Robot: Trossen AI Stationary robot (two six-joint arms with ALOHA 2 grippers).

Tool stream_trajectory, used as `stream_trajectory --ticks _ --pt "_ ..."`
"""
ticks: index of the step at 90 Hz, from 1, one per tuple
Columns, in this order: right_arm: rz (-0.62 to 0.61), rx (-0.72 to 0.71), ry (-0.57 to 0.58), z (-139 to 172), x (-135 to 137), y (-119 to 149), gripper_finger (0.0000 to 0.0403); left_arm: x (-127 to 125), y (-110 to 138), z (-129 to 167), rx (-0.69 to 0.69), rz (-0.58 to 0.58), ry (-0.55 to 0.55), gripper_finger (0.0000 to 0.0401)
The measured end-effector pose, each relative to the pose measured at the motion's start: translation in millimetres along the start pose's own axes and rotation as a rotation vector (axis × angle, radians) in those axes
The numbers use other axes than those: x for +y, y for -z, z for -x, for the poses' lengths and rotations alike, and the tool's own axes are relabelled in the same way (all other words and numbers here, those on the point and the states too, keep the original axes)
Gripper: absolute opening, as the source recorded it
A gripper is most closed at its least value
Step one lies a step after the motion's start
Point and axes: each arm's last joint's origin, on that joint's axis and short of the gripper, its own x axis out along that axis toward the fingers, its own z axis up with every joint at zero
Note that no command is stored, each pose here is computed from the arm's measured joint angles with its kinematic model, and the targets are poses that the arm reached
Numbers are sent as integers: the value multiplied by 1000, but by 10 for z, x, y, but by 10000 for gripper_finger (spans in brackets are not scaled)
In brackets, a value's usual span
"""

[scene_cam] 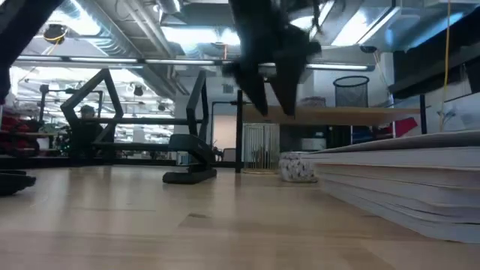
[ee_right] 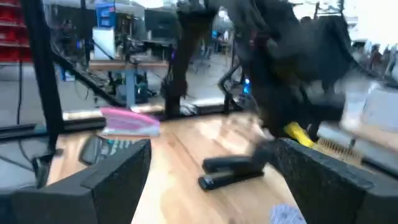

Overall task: Stock shelves
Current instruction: Put the white floral-patterned item under the shelf

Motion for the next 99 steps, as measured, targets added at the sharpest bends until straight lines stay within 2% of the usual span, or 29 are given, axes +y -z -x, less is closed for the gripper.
stream_trajectory --ticks 11,27,35,47,55,68,84,91,99 --pt "-65 223 -85 -407 -176 120 330 -337 287 407 14 -27 5 301" --pt "-36 441 -42 -850 -531 259 314 -799 802 853 -24 29 27 301" --pt "-42 506 -23 -994 -708 361 284 -969 1032 1048 -59 112 51 301" --pt "-94 509 -16 -1098 -875 488 220 -1151 1329 1308 -187 265 67 301" --pt "-131 515 -28 -1143 -961 543 172 -1222 1477 1436 -262 310 81 301" --pt "-157 575 -28 -1213 -1129 635 94 -1223 1538 1485 -319 309 59 301" --pt "-231 510 -91 -1313 -1175 595 18 -1170 1474 1418 -300 336 28 301" --pt "-229 497 -70 -1344 -1190 620 4 -1170 1467 1415 -301 340 30 301" --pt "-240 498 -65 -1386 -1204 668 8 -1178 1469 1418 -304 352 35 301"
